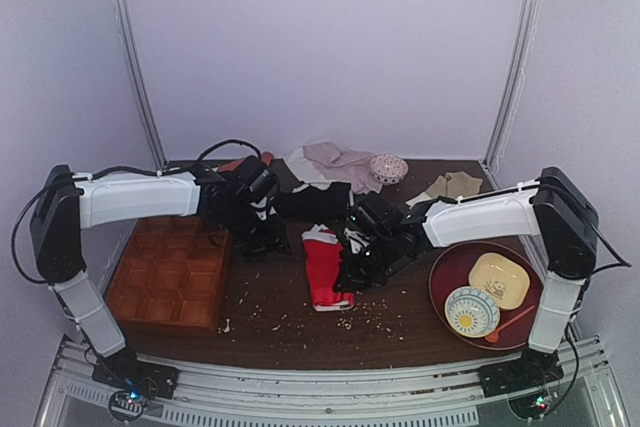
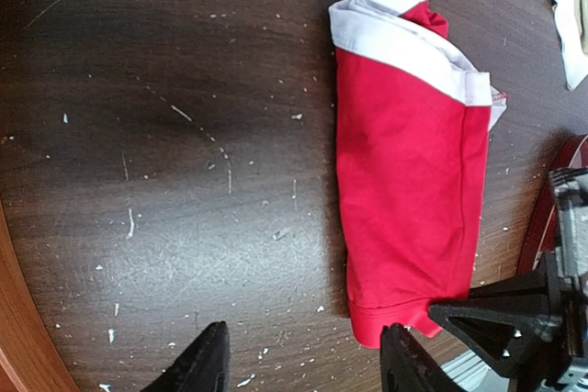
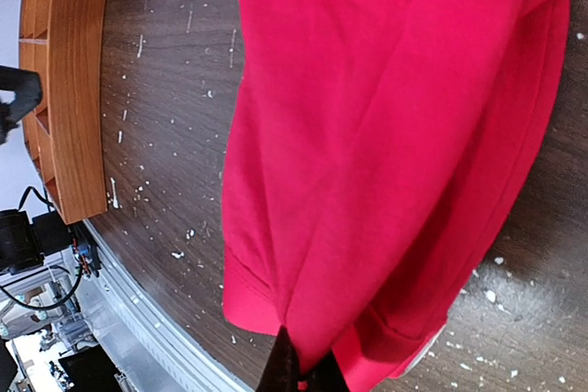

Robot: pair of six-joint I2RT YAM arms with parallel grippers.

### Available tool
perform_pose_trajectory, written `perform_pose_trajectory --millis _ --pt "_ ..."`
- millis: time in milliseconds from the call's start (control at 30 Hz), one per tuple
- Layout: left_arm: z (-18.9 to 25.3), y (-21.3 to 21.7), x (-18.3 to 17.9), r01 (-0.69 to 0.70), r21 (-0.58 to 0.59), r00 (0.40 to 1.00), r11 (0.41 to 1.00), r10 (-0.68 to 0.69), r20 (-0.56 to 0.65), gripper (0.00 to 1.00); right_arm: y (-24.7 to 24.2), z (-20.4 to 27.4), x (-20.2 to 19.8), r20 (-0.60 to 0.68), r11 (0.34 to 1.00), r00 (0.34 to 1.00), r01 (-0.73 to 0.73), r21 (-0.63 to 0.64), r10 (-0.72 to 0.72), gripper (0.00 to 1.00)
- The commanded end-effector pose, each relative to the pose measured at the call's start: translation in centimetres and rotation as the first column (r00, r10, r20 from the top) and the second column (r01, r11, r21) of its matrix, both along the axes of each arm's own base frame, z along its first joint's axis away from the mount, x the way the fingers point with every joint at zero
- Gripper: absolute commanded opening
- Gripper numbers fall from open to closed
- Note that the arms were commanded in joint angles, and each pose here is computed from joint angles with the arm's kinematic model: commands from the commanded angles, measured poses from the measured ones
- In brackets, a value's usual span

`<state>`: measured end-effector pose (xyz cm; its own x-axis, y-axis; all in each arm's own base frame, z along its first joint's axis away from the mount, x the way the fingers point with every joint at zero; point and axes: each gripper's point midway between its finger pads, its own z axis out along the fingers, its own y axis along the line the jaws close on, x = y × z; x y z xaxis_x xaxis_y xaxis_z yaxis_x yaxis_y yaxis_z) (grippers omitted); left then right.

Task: Roll the underwear
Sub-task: Pick up the underwear from the center of the board.

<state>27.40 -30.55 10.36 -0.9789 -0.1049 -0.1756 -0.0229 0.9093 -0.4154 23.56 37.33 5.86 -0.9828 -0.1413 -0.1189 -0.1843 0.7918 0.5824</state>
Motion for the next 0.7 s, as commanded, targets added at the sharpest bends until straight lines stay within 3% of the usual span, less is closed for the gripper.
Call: perform_pose_trajectory --millis 0,667 --pt "0.8 -1.3 0.9 0.017 -0.037 0.999 0.999 -0.016 0.027 0.56 -0.5 2.1 0.0 0.040 1.000 0.999 -0.002 0.002 0.002 0.00" --pt "0.9 -2.3 0.8 0.042 -0.051 0.999 0.998 -0.041 0.028 0.56 -4.3 -1.2 0.1 0.013 0.996 0.998 0.065 -0.058 -0.064 0.00"
